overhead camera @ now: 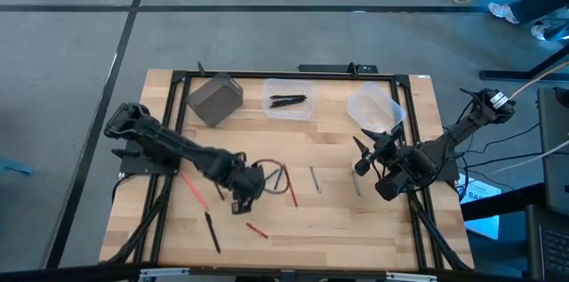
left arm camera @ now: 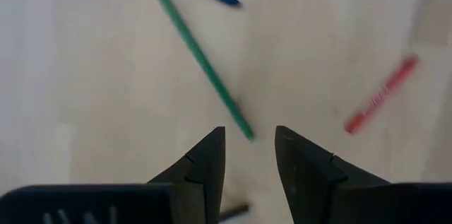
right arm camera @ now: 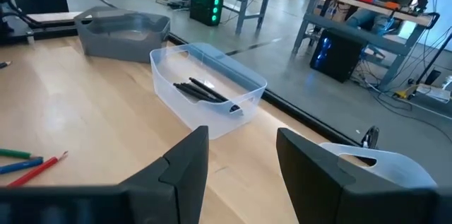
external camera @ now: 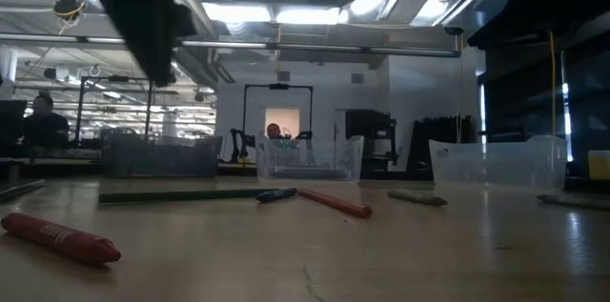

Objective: Sort crayons/erasers/pens/pencils in bins
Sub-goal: Put the black pen into the left transparent bin

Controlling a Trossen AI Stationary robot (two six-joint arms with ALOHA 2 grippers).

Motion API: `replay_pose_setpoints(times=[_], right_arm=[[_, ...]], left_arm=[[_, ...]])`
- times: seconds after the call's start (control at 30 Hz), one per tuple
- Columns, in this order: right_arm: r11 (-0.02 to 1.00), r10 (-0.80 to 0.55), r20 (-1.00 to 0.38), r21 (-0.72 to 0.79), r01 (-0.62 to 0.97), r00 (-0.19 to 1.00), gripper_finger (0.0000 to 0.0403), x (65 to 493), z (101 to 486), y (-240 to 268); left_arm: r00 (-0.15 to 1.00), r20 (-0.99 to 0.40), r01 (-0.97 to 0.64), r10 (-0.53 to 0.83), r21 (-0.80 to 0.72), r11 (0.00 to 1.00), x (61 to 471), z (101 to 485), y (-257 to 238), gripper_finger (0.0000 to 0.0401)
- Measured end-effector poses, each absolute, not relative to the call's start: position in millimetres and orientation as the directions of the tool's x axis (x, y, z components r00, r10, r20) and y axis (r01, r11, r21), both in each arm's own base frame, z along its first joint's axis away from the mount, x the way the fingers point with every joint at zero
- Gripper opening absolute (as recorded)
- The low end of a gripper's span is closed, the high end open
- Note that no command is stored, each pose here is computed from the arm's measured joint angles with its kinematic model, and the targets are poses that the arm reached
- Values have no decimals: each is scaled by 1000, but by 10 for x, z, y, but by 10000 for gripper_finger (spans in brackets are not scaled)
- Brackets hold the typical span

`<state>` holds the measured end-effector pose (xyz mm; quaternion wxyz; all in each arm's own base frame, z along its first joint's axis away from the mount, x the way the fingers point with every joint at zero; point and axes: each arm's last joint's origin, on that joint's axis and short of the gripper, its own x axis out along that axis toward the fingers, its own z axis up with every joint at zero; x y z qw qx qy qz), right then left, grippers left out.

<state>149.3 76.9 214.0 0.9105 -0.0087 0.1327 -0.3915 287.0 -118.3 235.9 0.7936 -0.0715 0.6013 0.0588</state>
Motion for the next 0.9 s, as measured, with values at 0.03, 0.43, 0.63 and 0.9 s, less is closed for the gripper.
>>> replay_pose_setpoints(times=[0.03, 0.43, 0.63, 0.9], right_arm=[[693, -715, -234, -120, 711, 658, 172, 1493, 2140, 770], [693, -715, -234, -119, 711, 659, 172, 1495, 2141, 771], [694, -713, -231, -102, 712, 662, 172, 1504, 2146, 778], [695, -712, -230, -94, 713, 663, 172, 1509, 2149, 781]], left_arm=[[266, -964, -145, -1, -41, 989, 2841, 2358, -1243, 115], [76, -983, 360, -164, -127, 924, 2172, 1922, -1965, 115], [103, -976, 445, -193, -129, 886, 2131, 1784, -2033, 115], [-54, -988, 529, -146, -152, 835, 1984, 1436, -2094, 115]])
